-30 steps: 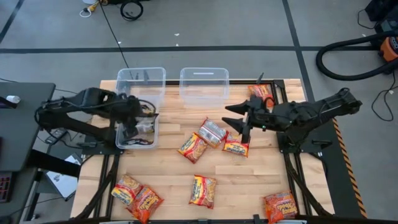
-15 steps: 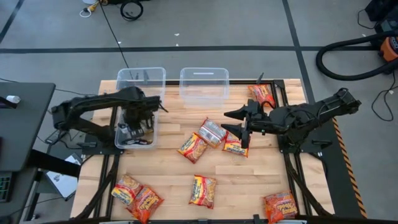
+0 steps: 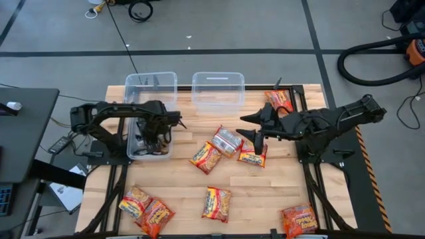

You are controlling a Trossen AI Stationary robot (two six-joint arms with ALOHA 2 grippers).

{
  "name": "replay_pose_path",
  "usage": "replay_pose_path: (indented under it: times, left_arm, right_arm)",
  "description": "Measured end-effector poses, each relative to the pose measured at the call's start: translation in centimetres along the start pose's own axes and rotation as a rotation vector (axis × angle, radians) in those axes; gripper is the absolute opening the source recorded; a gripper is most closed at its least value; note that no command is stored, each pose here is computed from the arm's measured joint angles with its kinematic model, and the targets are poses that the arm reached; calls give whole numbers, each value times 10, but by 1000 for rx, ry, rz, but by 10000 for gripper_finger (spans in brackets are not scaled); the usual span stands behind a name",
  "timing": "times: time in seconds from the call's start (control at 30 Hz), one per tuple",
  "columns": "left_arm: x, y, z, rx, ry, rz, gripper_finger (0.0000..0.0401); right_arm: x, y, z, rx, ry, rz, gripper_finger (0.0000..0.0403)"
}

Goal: Sort Maruchan noodles
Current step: Put the black noodle pack into the bottom transparent bin, then put the top left red noodle pack into the top left transparent bin

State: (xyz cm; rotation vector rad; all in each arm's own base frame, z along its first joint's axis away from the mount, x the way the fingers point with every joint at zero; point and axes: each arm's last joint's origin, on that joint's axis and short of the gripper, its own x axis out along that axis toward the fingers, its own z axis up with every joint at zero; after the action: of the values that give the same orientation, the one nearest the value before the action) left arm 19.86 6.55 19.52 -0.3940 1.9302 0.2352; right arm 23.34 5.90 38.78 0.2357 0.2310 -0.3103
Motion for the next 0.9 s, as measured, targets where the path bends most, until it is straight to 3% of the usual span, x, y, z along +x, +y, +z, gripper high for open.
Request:
replay_pose_path:
  times: [0.13,0.3,0.47,0.53,0.67,0.77,0.9]
  left_arm:
    - [-8,0,-4,-7,9,10,198]
    - [-41,-3,-19,-26,2,13,248]
    - [-91,-20,-45,-58,-251,-132,259]
    - [-109,-31,-55,-62,-365,-136,258]
    - [-140,-58,-70,-39,-713,-164,253]
    - [-153,-83,-62,-47,-916,-259,252]
    - [-154,-104,-16,-255,-1048,-384,252]
  right_arm:
    - [2,-4,0,-34,19,2,255]
    - [5,-10,-2,-62,61,-5,255]
    - [7,-14,-4,-75,88,-27,255]
    - [6,-15,-6,-86,102,-33,255]
    - [3,-11,-15,-124,165,-33,255]
    - [0,-6,-27,-121,251,-35,255]
    - [-5,6,-47,-109,373,-40,255]
